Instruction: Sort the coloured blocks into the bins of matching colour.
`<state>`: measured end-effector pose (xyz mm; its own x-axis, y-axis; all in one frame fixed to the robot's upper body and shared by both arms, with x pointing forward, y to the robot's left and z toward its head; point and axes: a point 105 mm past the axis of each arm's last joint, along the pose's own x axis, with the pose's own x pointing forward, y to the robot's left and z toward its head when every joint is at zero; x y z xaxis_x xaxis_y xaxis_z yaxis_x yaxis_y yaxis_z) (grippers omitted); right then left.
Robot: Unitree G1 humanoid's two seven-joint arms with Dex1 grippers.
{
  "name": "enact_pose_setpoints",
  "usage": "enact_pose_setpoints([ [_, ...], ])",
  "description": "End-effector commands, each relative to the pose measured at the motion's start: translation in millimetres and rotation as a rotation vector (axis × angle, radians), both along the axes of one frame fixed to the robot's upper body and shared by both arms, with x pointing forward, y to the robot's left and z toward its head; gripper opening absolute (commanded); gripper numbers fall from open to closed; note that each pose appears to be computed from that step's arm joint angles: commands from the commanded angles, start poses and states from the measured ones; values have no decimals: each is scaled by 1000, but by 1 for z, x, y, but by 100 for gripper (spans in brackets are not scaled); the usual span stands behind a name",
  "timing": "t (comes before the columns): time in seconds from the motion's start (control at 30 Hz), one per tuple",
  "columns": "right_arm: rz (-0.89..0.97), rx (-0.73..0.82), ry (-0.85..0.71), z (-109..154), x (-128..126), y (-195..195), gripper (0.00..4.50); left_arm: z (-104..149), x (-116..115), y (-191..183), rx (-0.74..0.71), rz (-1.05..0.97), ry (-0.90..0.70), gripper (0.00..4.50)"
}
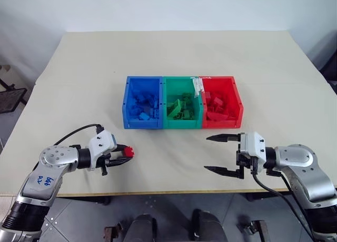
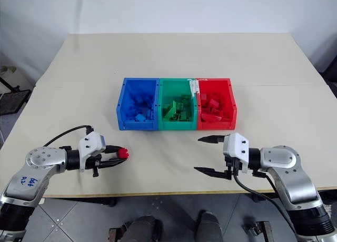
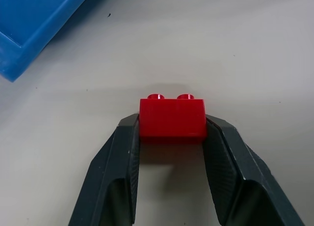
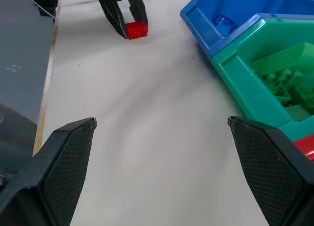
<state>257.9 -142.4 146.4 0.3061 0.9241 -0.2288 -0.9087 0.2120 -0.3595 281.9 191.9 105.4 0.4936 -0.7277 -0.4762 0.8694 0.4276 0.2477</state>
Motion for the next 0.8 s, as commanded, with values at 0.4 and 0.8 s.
enact_pose_setpoints([
  [0.4,-572,246,-180,33,-3,-75,450,109,30,-130,-469,-158,-206,147],
  [0.8,-692,270,-183,30,-19,-73,450,128,97,-253,-415,-213,-357,147],
])
